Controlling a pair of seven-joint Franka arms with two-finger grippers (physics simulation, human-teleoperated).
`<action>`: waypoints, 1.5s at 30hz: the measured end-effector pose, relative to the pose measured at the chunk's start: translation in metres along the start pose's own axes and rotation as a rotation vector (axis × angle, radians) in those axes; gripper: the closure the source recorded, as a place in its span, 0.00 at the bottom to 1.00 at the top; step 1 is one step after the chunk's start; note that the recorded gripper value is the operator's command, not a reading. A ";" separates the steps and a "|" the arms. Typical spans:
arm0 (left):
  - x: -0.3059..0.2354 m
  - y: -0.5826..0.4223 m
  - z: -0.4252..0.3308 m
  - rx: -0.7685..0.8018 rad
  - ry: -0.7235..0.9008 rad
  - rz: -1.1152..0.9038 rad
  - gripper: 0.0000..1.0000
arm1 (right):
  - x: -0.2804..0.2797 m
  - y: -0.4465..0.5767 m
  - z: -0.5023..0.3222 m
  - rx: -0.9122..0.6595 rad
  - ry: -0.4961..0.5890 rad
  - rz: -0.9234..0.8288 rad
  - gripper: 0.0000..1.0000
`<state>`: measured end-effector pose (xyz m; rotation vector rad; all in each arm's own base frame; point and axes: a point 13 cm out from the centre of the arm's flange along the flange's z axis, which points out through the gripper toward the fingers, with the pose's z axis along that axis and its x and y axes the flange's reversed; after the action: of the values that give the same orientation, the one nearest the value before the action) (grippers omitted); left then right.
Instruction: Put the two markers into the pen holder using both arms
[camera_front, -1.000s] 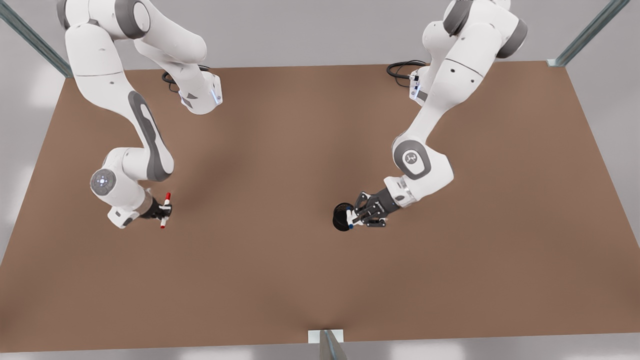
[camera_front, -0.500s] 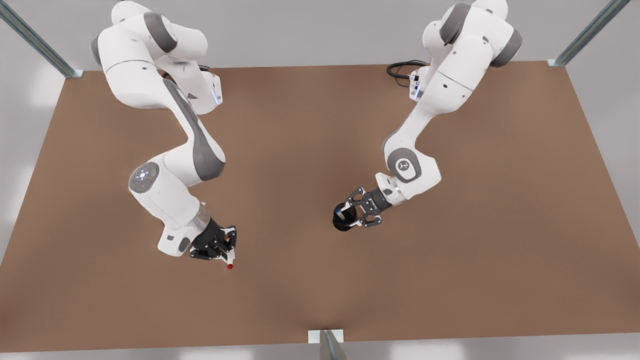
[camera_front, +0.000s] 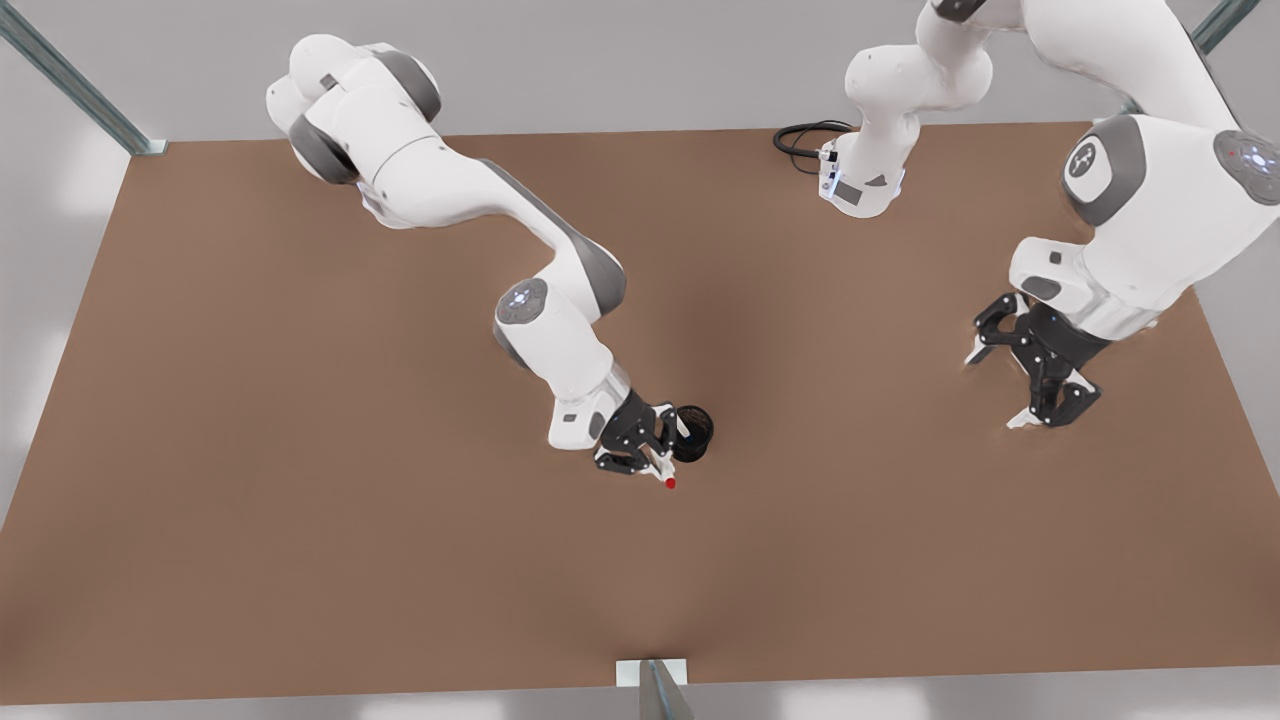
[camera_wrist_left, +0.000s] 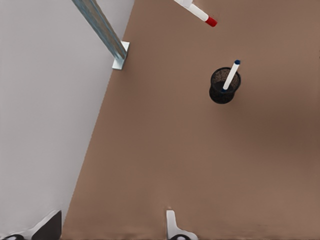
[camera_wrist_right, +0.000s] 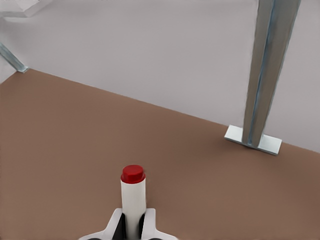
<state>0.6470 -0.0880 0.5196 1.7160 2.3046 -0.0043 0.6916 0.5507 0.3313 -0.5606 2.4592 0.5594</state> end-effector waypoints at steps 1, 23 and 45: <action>0.021 -0.004 0.002 0.028 0.037 -0.084 0.00 | 0.005 0.011 0.007 -0.009 -0.005 0.008 0.75; 0.062 -0.018 0.074 0.129 0.228 -0.878 0.00 | 0.078 0.055 0.053 -0.108 -0.193 0.217 0.76; 0.062 -0.017 0.074 0.101 0.238 -1.106 0.00 | 0.098 0.036 0.052 -0.074 -0.188 0.119 0.78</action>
<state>0.6306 -0.0465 0.4325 0.2807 3.1384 -0.1340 0.6207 0.5801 0.2433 -0.3736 2.3108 0.7202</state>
